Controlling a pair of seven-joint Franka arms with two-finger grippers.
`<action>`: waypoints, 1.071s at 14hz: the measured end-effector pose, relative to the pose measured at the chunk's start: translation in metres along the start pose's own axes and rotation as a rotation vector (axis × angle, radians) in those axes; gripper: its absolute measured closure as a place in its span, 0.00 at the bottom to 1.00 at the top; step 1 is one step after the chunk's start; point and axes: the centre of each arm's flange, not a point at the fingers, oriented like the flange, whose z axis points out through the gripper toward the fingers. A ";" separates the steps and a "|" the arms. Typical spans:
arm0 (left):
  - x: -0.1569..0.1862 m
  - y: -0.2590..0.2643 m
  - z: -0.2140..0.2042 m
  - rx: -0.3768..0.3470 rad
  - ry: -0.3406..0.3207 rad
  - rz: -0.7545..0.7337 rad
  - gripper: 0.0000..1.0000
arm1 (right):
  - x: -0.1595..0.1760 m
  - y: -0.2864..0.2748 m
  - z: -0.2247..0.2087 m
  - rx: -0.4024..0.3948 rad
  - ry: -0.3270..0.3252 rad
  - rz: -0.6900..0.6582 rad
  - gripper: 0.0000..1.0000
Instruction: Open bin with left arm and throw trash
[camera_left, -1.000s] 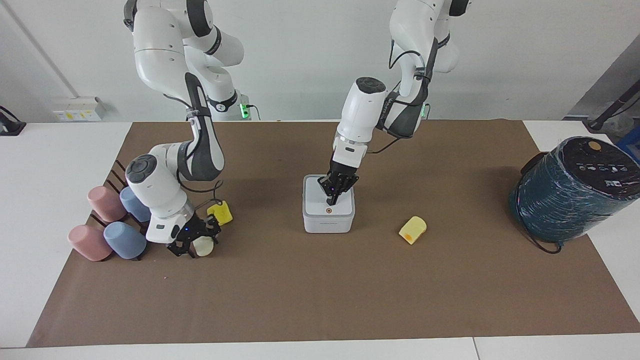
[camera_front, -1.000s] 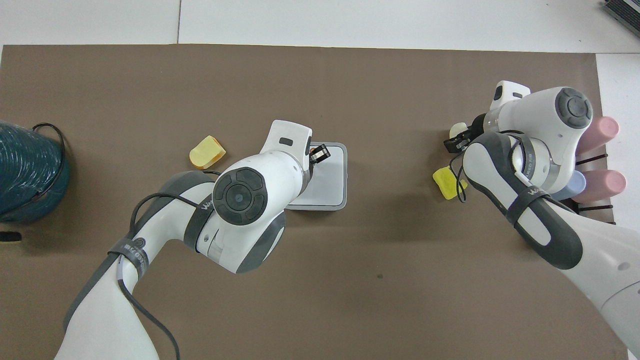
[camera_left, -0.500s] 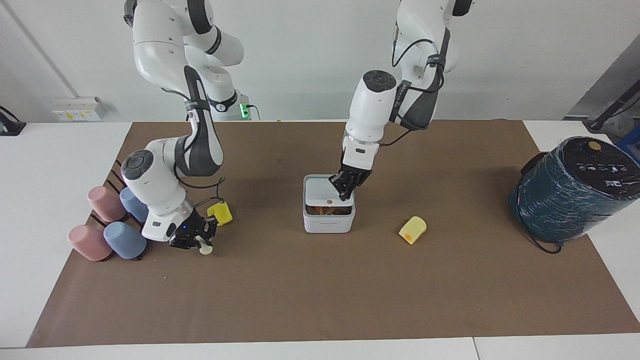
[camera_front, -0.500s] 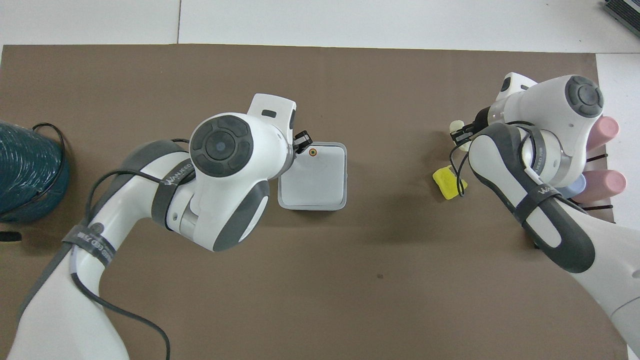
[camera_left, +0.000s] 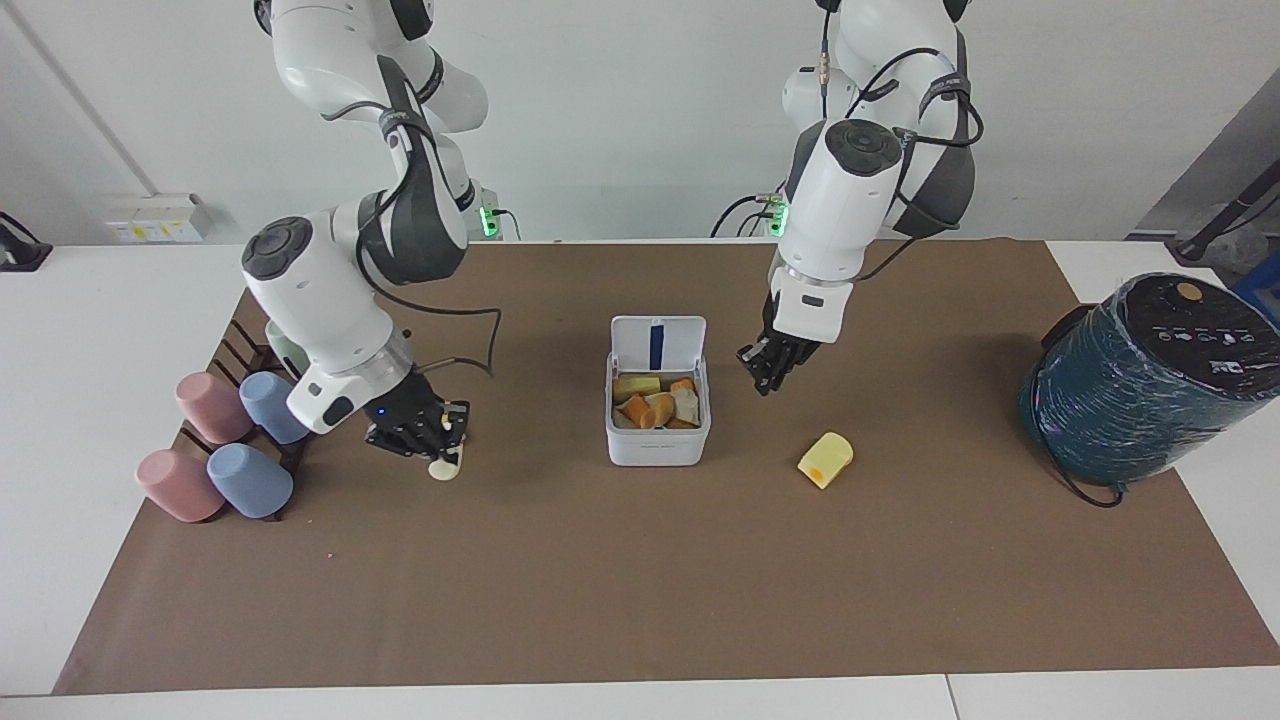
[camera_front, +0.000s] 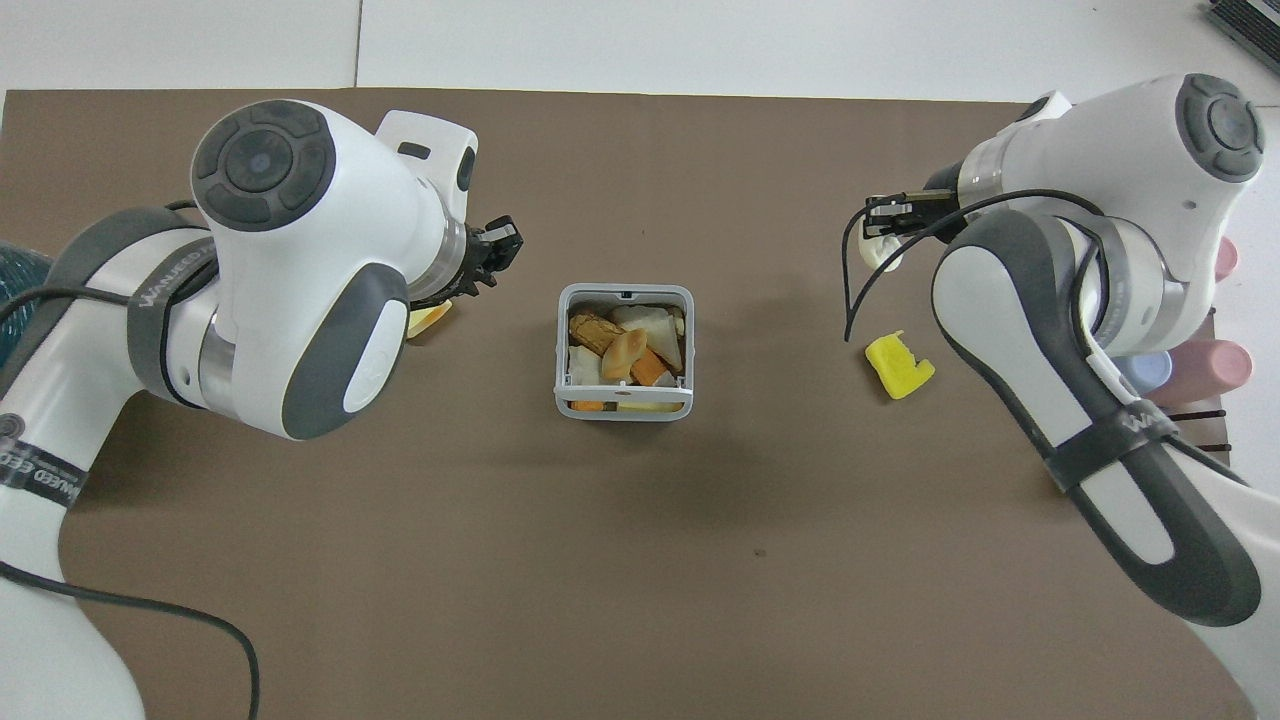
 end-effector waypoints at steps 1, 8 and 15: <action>0.008 -0.009 0.001 0.004 -0.001 0.019 0.79 | -0.004 -0.021 0.001 0.036 0.005 0.065 0.89; 0.045 -0.075 0.042 -0.005 0.036 0.156 0.03 | -0.046 -0.147 0.033 0.199 0.005 0.364 0.89; 0.048 -0.098 0.074 -0.025 0.101 0.387 0.00 | -0.090 -0.185 0.087 0.175 -0.071 0.407 0.72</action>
